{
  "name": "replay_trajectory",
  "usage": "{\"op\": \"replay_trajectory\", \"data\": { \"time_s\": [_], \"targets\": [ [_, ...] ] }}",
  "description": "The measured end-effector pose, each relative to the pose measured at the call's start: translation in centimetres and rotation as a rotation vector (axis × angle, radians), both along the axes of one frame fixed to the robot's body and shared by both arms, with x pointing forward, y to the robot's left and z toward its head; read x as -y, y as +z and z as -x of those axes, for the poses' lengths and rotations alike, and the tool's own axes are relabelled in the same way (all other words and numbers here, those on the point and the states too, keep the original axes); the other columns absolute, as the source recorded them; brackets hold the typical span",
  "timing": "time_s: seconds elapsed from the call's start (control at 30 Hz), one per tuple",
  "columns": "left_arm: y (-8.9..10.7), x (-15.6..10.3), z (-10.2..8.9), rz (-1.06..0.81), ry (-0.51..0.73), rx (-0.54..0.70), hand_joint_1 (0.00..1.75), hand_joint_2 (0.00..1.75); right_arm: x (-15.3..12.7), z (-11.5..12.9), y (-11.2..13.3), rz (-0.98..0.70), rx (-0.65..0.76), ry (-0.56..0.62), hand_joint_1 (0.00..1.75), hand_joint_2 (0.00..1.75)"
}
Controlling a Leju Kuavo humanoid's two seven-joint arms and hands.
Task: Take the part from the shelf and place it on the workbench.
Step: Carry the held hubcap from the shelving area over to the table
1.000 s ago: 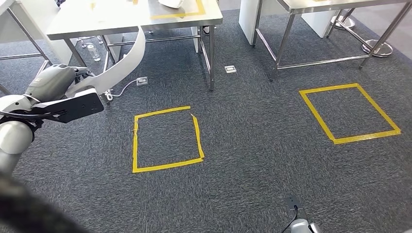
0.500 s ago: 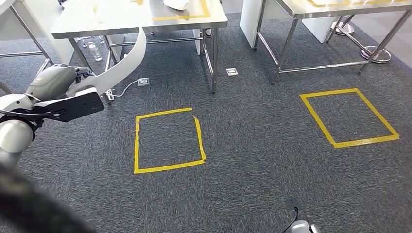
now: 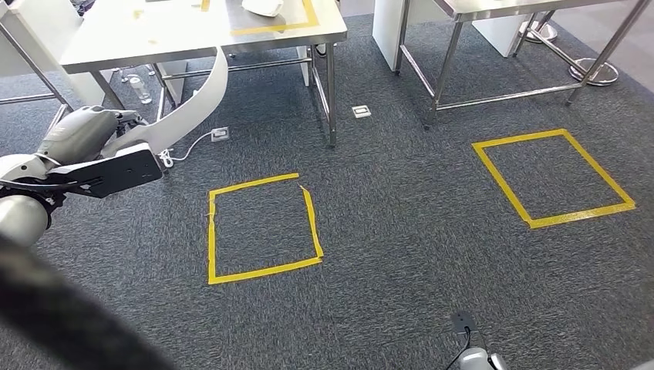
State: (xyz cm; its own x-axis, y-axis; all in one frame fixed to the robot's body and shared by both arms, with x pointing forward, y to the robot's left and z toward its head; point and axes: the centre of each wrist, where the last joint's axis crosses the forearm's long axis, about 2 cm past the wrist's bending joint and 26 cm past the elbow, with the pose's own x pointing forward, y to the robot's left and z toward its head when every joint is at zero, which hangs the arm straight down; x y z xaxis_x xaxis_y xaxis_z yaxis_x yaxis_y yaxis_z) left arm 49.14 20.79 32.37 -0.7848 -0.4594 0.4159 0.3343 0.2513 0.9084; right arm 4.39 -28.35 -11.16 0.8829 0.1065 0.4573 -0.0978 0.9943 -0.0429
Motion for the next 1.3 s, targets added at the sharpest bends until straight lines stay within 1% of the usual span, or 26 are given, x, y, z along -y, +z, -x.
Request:
{"op": "replay_trajectory", "data": {
  "time_s": [0.33, 0.53, 0.87, 1.0, 1.3],
  "targets": [
    [0.87, 0.09, -0.12, 0.0, -0.003, 0.02, 1.75, 1.75, -0.32, -0.07, 0.01, -0.005, 0.002, 0.0, 0.0, 0.0],
    [0.19, 0.34, 0.05, -0.002, -0.006, 0.004, 1.75, 1.75, -0.09, 0.07, -0.01, 0.001, -0.001, -0.001, 0.0, 0.0],
    [0.64, 0.39, -0.02, -0.003, -0.005, 0.011, 1.75, 1.75, -0.14, 0.08, -0.01, 0.002, 0.001, -0.002, 0.0, 0.0],
    [0.17, 0.33, 0.04, -0.006, -0.002, -0.002, 1.75, 1.75, -0.16, 0.17, -0.02, 0.002, -0.001, -0.004, 0.0, 0.0],
    [0.79, 0.43, -0.05, -0.006, -0.004, 0.009, 1.75, 1.75, -0.42, 0.04, 0.0, -0.003, 0.002, -0.005, 0.0, 0.0]
  ]
}}
